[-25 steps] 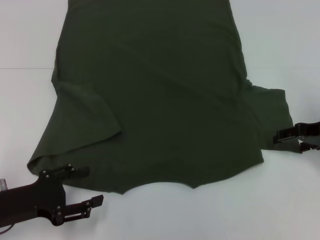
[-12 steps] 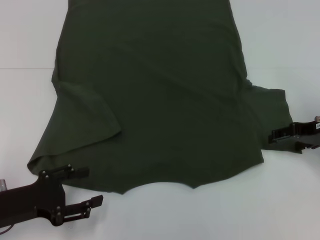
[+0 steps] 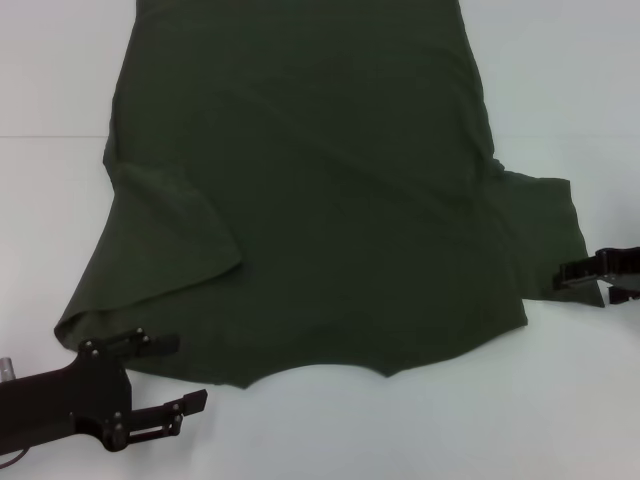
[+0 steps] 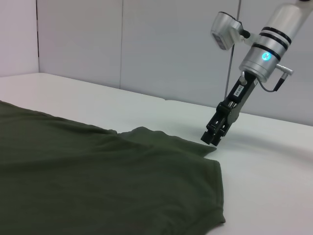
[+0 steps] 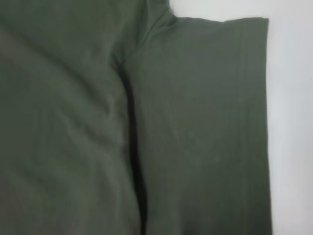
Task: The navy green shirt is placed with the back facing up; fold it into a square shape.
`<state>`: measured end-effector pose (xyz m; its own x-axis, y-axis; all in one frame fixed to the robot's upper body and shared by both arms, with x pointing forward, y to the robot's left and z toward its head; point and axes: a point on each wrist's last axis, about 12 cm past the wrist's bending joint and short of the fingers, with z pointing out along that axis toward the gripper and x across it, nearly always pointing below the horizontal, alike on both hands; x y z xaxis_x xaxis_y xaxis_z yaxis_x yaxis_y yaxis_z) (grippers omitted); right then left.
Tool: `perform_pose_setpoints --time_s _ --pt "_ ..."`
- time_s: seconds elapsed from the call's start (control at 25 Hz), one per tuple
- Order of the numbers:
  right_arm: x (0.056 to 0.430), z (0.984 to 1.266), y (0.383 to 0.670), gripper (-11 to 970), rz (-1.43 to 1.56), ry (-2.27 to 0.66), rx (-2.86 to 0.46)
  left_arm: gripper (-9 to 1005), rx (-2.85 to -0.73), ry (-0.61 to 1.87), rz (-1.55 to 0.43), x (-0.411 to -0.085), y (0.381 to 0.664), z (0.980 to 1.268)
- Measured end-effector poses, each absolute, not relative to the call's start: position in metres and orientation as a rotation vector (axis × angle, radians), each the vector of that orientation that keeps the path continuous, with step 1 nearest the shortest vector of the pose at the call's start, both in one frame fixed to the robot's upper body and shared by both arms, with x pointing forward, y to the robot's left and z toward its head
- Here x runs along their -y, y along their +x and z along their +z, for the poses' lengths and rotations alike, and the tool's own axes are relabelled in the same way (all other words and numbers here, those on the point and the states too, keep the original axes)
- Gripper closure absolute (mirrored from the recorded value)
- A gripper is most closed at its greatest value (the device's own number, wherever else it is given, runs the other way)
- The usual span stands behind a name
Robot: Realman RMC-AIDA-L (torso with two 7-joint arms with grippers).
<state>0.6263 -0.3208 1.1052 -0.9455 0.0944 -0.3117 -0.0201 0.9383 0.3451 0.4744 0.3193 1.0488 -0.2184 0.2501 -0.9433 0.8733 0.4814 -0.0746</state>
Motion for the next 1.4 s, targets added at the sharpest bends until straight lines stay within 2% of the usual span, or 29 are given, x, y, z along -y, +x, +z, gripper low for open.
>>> perform_pose_setpoints --time_s 1.4 --pt "0.312 1.1048 0.6286 45 0.472 0.013 -2.775 218 -1.73 0.954 -0.783 -0.3189 0.4741 1.0485"
